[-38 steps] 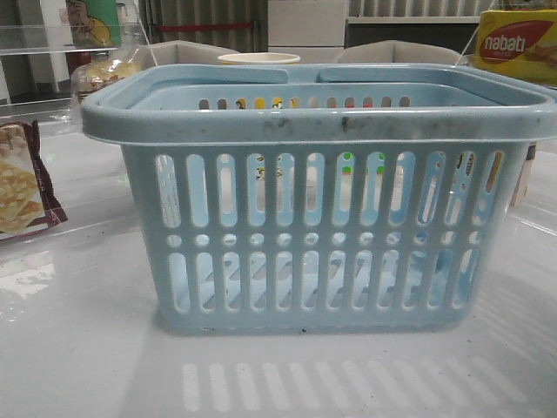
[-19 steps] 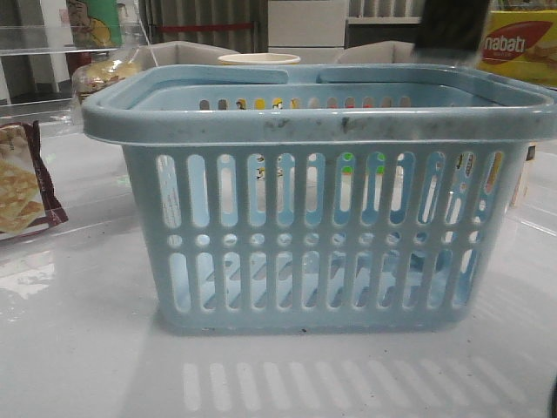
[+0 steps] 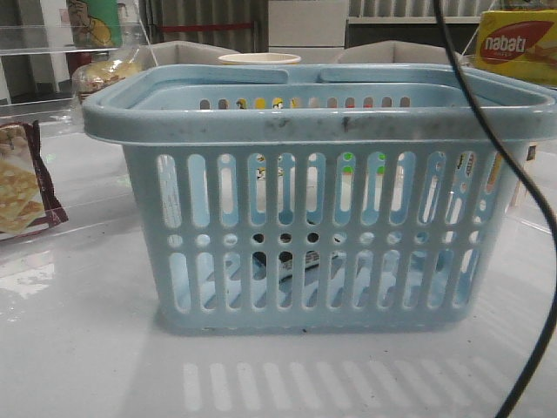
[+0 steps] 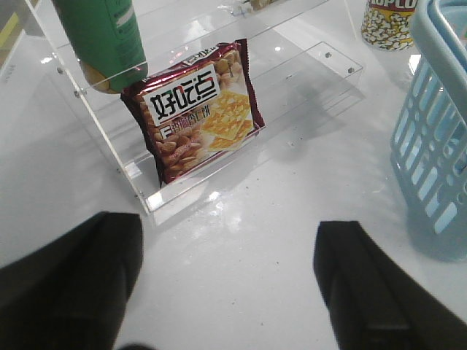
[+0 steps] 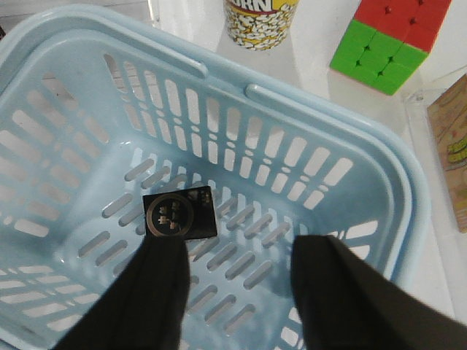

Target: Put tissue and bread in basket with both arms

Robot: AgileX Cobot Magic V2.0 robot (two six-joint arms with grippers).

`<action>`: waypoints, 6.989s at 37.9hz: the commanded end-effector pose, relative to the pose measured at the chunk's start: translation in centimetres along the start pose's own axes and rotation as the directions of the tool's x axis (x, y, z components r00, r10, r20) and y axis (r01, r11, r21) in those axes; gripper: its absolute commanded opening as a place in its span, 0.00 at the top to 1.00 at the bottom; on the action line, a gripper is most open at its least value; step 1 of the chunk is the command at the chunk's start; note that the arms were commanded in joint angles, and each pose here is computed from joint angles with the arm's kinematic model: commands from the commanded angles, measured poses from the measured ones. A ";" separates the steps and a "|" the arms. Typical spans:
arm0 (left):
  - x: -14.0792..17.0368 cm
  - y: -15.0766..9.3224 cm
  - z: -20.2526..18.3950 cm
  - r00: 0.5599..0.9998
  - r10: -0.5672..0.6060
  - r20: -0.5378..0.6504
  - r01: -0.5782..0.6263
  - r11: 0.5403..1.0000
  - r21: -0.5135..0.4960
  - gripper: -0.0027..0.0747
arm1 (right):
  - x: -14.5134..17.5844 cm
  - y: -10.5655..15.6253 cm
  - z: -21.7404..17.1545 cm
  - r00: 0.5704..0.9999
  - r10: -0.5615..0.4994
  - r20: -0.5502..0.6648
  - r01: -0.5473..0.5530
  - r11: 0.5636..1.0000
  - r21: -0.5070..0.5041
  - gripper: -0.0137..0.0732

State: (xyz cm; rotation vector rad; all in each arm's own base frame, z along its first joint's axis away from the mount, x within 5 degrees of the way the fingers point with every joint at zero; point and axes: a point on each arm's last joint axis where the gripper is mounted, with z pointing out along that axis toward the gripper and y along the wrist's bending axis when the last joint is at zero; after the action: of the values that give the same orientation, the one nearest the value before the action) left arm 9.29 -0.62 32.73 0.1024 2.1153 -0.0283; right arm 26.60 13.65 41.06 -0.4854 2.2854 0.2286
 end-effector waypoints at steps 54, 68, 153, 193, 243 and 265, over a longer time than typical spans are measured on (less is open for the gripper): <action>-15.9 -1.9 22.3 0.997 0.020 -0.076 -0.007 0.987 0.162 0.09 | 12.1 -0.9 -10.0 0.978 -0.066 0.197 0.067 0.998 0.002 0.28; -18.6 -2.5 31.1 1.000 0.018 0.004 -0.019 0.988 0.151 0.09 | 12.1 -0.9 -10.0 0.978 -0.066 0.197 0.067 0.998 0.002 0.28; -0.1 -4.1 -4.7 0.948 0.214 0.233 -0.305 0.815 0.492 0.84 | 12.4 -0.9 -9.2 0.991 -0.073 0.115 0.072 0.997 0.010 0.79; 6.2 -1.1 0.4 0.860 0.137 0.492 -0.188 0.981 0.056 0.84 | 12.4 -0.9 -8.9 0.992 -0.073 0.106 0.073 0.997 0.010 0.79; 11.9 -0.2 2.7 0.801 -0.018 0.598 0.035 0.999 -0.018 0.84 | 14.4 -2.7 -9.8 0.975 -0.082 0.206 0.055 0.990 0.131 0.79; 11.9 -0.2 2.7 0.801 -0.018 0.598 0.035 0.999 -0.018 0.84 | 30.1 -4.0 -6.1 0.687 -0.138 0.714 -0.219 0.897 0.384 0.79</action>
State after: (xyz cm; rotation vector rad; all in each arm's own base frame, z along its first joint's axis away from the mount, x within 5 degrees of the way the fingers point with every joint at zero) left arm 5.63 -0.25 20.22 0.0441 1.5809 -0.0272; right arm 5.38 -0.16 23.12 -0.0569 1.6350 -0.0777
